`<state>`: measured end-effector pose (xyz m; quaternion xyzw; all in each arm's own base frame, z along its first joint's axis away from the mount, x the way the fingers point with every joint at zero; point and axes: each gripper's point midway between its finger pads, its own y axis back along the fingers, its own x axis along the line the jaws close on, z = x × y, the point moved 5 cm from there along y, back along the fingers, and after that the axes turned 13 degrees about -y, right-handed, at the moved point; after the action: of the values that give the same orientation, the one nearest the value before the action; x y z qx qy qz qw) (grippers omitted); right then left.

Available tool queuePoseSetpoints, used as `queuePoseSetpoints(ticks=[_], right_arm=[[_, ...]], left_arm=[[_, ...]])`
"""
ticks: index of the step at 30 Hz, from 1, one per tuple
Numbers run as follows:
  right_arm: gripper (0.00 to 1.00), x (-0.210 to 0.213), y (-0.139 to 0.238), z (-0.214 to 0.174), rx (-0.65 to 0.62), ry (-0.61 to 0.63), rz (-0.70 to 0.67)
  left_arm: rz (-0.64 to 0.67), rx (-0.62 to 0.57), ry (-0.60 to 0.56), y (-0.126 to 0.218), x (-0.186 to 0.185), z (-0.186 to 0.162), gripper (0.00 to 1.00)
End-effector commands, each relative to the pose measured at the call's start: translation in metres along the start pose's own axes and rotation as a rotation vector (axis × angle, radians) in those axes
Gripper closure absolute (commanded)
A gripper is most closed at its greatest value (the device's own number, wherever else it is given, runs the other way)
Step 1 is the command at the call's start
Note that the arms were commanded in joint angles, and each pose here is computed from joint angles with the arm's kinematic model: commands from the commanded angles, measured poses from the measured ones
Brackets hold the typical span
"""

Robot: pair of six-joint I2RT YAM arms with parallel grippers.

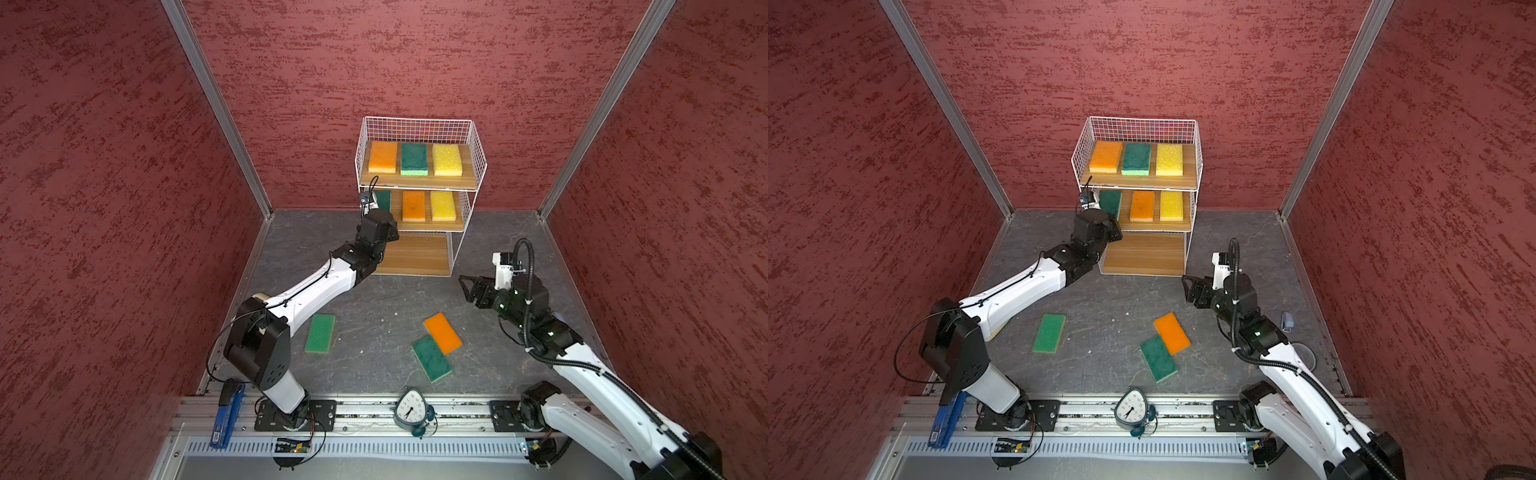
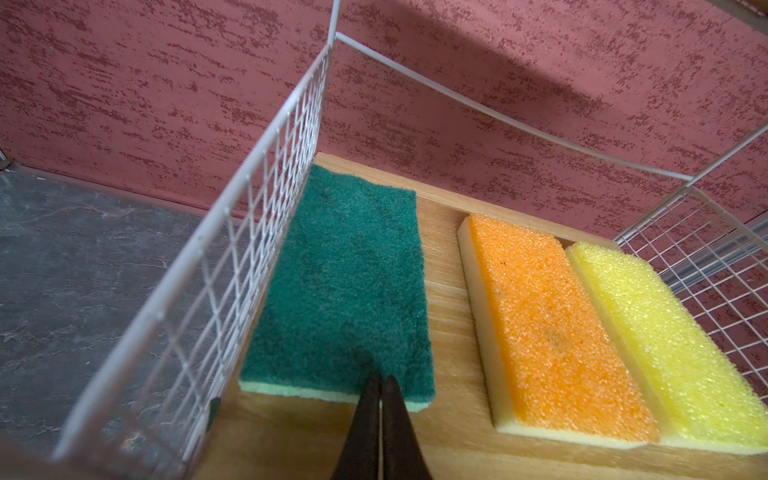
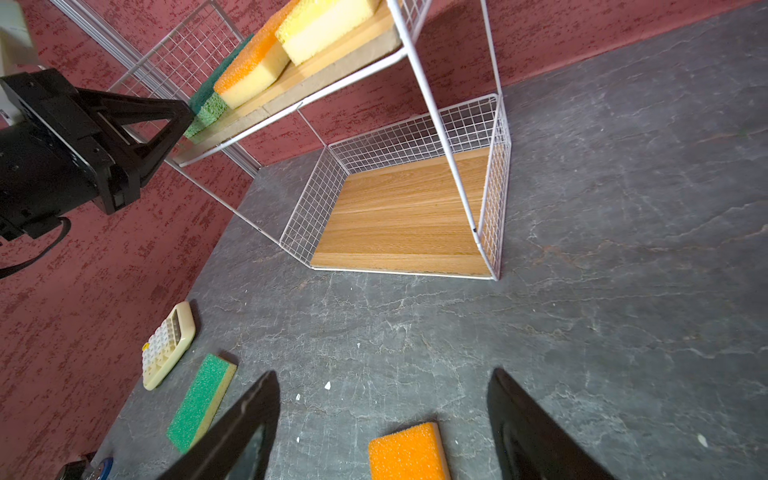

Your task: Place and organize the cleaning sponges onto the shelf

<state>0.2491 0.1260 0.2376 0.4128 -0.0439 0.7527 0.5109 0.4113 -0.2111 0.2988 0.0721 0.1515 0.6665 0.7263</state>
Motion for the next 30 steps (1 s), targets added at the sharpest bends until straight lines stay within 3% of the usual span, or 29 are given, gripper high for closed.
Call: queuePoseSetpoints(ticks=[1, 14, 23, 30], right_arm=[[0.21, 0.001, 0.003, 0.001, -0.017, 0.011, -0.009], [0.21, -0.001, 0.002, 0.000, -0.016, 0.010, -0.011], [0.21, -0.001, 0.001, 0.001, -0.015, 0.004, -0.018], [0.20, -0.003, 0.000, 0.003, -0.012, -0.005, -0.057]], left_arm=[[-0.012, 0.006, 0.009, -0.005, -0.003, 0.002, 0.93], [-0.031, -0.017, 0.008, 0.005, -0.007, 0.008, 0.92], [-0.055, -0.066, 0.023, 0.050, -0.002, 0.023, 0.88], [0.053, -0.007, 0.005, 0.089, 0.034, 0.018, 0.80]])
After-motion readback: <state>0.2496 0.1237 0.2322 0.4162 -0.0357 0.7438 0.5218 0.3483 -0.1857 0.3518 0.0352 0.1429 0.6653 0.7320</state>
